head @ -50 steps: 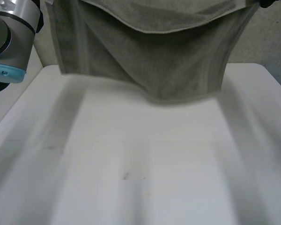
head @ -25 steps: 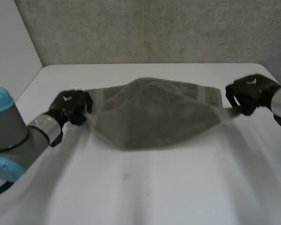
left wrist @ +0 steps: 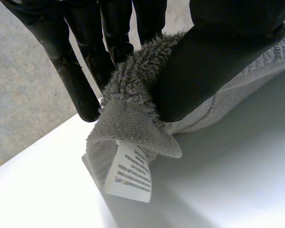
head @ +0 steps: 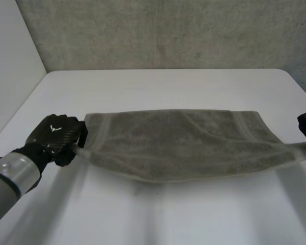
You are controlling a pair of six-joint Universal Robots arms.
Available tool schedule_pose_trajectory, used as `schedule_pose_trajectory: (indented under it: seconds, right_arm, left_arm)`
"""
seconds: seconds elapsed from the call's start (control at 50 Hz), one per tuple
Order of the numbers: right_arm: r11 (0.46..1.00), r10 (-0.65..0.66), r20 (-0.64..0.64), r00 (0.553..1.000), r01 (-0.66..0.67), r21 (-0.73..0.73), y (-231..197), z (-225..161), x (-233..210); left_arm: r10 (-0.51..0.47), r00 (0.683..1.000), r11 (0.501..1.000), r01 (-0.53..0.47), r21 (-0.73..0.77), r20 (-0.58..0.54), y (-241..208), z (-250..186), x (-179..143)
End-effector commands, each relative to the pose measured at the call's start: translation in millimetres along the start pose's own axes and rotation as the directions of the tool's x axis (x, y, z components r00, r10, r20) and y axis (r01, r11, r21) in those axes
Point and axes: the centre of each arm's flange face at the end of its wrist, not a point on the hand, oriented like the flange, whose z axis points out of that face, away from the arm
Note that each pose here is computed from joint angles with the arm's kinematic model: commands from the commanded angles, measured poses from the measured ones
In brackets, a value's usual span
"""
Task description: Fold the towel.
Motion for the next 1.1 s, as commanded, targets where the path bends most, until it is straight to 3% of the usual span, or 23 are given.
schedule_pose_trajectory:
  seconds: [0.02,0.14,0.42,0.68,1.1]
  right_arm:
    - [0.999,-0.031,0.038,0.999,0.031,0.018,2,-8,5]
    - [1.000,-0.009,0.080,0.997,0.009,-0.002,10,11,6]
    - [0.994,0.102,0.107,0.989,-0.099,-0.036,1,116,11]
    - [0.982,0.188,0.057,0.981,-0.189,0.019,-14,198,2]
    - [0.975,0.207,-0.091,0.974,-0.198,0.101,-16,245,6]
  left_arm:
    - [-0.002,1.000,1.000,0.002,0.004,-0.016,-3,-14,6]
    - [-0.021,1.000,0.999,0.020,-0.039,-0.022,12,8,-1]
    - [-0.019,0.998,1.000,0.018,-0.008,-0.062,15,98,-16]
    - [-0.048,0.999,0.998,0.047,0.037,0.022,14,158,-32]
    - [-0.063,0.996,0.997,0.065,-0.033,0.070,43,192,-39]
